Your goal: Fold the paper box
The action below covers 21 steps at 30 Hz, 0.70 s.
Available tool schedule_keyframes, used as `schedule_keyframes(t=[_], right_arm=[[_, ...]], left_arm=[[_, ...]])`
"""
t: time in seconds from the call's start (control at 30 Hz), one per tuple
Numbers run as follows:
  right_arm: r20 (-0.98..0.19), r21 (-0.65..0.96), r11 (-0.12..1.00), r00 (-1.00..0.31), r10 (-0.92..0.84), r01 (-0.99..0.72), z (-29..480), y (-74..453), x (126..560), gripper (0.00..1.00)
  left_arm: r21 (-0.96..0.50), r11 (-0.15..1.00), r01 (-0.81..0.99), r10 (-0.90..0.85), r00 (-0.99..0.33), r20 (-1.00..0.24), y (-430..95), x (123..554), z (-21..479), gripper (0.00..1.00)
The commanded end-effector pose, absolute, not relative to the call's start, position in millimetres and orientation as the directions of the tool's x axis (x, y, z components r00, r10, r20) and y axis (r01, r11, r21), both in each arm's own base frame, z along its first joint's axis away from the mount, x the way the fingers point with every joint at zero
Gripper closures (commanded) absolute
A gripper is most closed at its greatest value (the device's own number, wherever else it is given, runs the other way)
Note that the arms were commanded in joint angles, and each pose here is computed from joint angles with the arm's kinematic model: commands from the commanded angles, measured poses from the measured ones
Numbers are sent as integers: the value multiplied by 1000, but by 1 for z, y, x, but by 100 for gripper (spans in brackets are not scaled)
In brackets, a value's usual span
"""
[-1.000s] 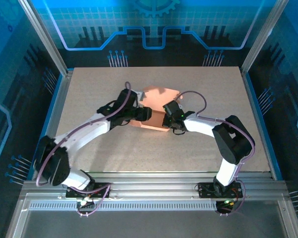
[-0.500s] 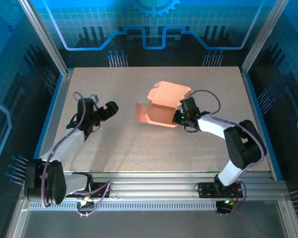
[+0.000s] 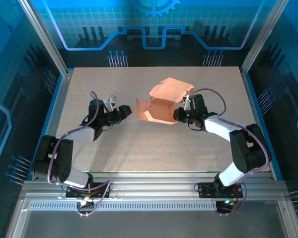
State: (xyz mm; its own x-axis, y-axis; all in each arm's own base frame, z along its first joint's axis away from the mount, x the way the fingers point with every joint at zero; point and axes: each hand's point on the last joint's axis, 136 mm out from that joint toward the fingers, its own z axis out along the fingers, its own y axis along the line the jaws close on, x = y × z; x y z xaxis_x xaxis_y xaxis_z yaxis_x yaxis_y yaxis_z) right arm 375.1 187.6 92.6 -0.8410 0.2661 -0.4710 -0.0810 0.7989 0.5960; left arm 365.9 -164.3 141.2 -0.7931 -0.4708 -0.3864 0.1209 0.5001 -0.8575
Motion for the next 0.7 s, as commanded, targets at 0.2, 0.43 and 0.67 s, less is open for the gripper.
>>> schedule_keyframes(t=[0.2,0.43,0.67], right_arm=[[-494,624,772,-826,272,-119,106,189,377,100],[-505,542,836,-826,249,-80,98,184,376,100],[-547,443,893,-811,205,-73,102,180,378,100]], left_arm=[[-860,415,295,-381,-802,-460,-198,365,176,43],[-859,388,334,-341,-814,-470,-215,358,186,45],[-860,406,308,-308,-840,-446,-225,358,175,53]])
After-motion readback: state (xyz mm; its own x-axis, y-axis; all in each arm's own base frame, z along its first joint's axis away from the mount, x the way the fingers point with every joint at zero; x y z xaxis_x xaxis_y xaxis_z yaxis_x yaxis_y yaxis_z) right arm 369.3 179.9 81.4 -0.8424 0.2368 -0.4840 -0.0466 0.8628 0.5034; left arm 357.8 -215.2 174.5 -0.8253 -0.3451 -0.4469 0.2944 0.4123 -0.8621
